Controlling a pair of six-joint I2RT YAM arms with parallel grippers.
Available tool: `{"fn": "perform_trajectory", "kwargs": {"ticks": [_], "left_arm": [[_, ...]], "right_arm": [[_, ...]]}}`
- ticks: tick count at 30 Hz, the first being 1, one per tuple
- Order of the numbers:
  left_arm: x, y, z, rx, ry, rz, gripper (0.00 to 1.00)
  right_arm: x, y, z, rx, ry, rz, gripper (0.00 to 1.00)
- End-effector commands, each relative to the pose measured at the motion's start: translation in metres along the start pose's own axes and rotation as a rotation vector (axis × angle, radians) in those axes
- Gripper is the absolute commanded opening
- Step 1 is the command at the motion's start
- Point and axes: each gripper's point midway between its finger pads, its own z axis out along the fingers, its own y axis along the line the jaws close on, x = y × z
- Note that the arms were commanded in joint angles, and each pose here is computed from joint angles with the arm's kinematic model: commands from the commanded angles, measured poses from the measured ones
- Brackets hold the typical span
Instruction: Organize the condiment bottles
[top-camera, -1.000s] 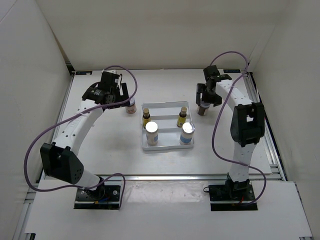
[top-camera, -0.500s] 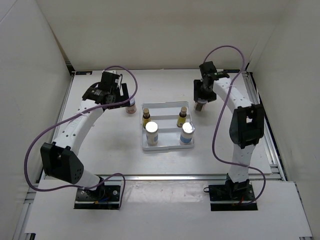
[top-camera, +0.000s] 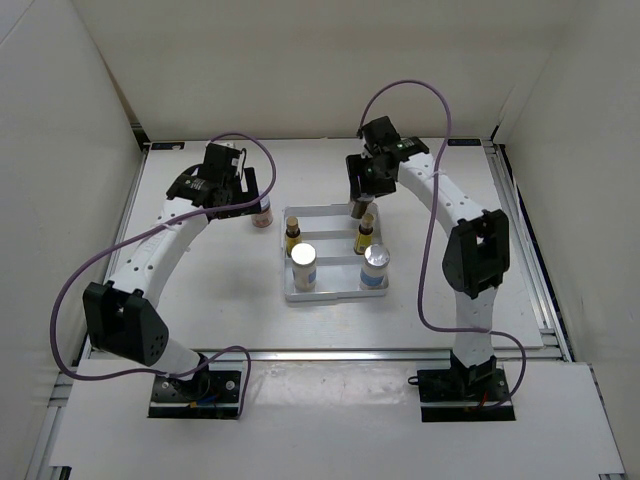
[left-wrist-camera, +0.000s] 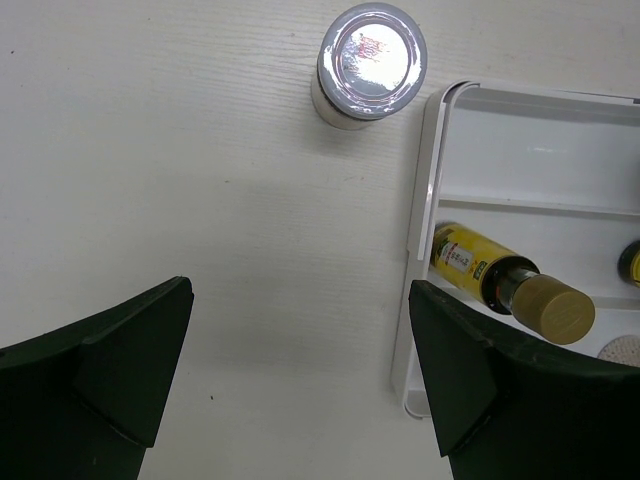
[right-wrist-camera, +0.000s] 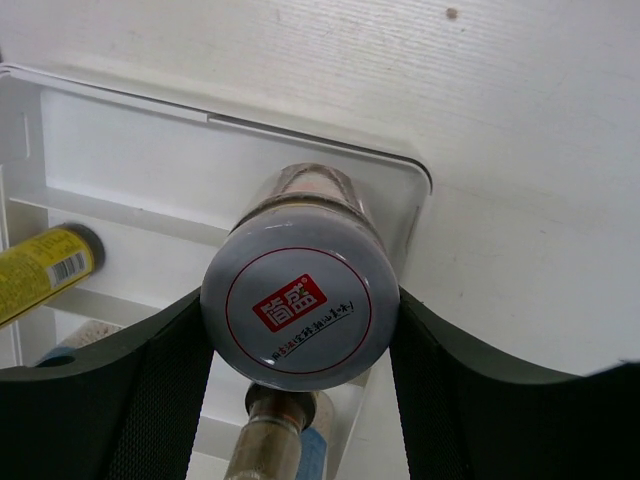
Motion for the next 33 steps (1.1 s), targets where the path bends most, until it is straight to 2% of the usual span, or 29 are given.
{"fn": "perform_trajectory", "kwargs": {"ticks": [1,4,10,13,14,15,17,18,20,25,29,33], "left_arm": [[-0.002,-0.002,-0.004,0.014,-0.013,-0.004,1.00],[-0.004,-0.003,-0.003,0.017,-0.021,-0.006,1.00],[-0.003,-0.007,0.007,0.017,0.003,-0.001,1.00],[-0.005,-0.008,0.009,0.018,0.003,-0.001,1.00],[-0.003,-0.008,0.012,0.014,0.011,0.001,1.00],[-0.004,-0.011,0.013,0.023,0.015,0.001,1.00],[-0.008,-0.012,0.014,0.024,0.012,0.001,1.00],[-0.004,-0.014,0.019,0.029,0.028,0.004,1.00],[-0.013,-0.019,0.018,0.044,0.015,0.000,1.00],[-0.024,-0.028,0.021,0.060,0.007,-0.026,1.00],[-0.034,-0.041,0.029,0.099,0.003,-0.051,1.00],[-0.042,-0.054,0.043,0.120,-0.008,-0.047,1.00]], "right_arm": [[-0.017,0.009,0.001,-0.049,-0.045,-0.017,0.08],[-0.010,0.009,0.010,-0.053,-0.016,-0.016,0.09],[0.002,0.004,0.031,-0.034,0.021,-0.014,0.27],[0.006,0.002,0.038,-0.022,0.033,-0.014,0.31],[0.006,0.002,0.038,-0.022,0.033,-0.014,0.35],[0.006,0.002,0.038,-0.022,0.033,-0.014,0.53],[0.007,0.005,0.038,-0.016,0.032,-0.012,0.63],[0.003,0.005,0.032,-0.010,0.016,-0.001,0.78],[-0.008,-0.002,0.018,0.031,-0.029,-0.001,1.00],[-0.036,-0.011,-0.029,0.096,-0.153,0.030,1.00],[-0.061,-0.013,-0.088,0.087,-0.315,0.048,1.00],[-0.069,-0.017,-0.115,0.067,-0.367,0.051,1.00]]}}
